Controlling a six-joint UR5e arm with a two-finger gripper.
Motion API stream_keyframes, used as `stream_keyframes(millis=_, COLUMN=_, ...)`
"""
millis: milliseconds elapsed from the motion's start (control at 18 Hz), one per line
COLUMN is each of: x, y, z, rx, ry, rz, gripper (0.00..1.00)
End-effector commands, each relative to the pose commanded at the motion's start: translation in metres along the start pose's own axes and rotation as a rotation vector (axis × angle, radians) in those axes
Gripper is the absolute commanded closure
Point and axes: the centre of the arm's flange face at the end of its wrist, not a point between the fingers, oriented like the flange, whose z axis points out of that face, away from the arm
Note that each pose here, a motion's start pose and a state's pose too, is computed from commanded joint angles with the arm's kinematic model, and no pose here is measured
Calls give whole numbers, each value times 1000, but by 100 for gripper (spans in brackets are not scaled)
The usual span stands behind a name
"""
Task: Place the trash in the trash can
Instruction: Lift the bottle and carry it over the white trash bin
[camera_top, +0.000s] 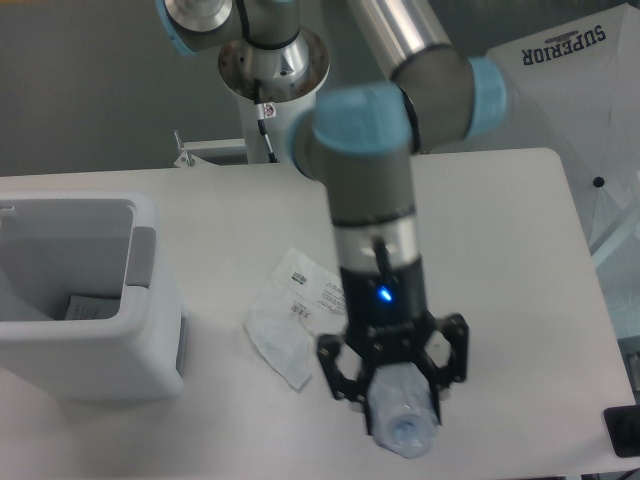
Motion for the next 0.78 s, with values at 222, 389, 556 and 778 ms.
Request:
stream_keyframes(millis=222, x=49, y=-10, z=-29, rx=32, ry=48, rz=22, gripper=33)
stream_keyframes(millis=389, x=70, y=-20, z=-56, rx=68, ry=68, rz=30, gripper=33)
stream_keyframes(millis=556, x=83, y=-28, z=-78, rx=95, ry=85, rz=-6, gripper=33)
stream_keyframes(millis=778, x=131, y=-23, z=-87, rx=90, ry=144, rz=8, gripper=33)
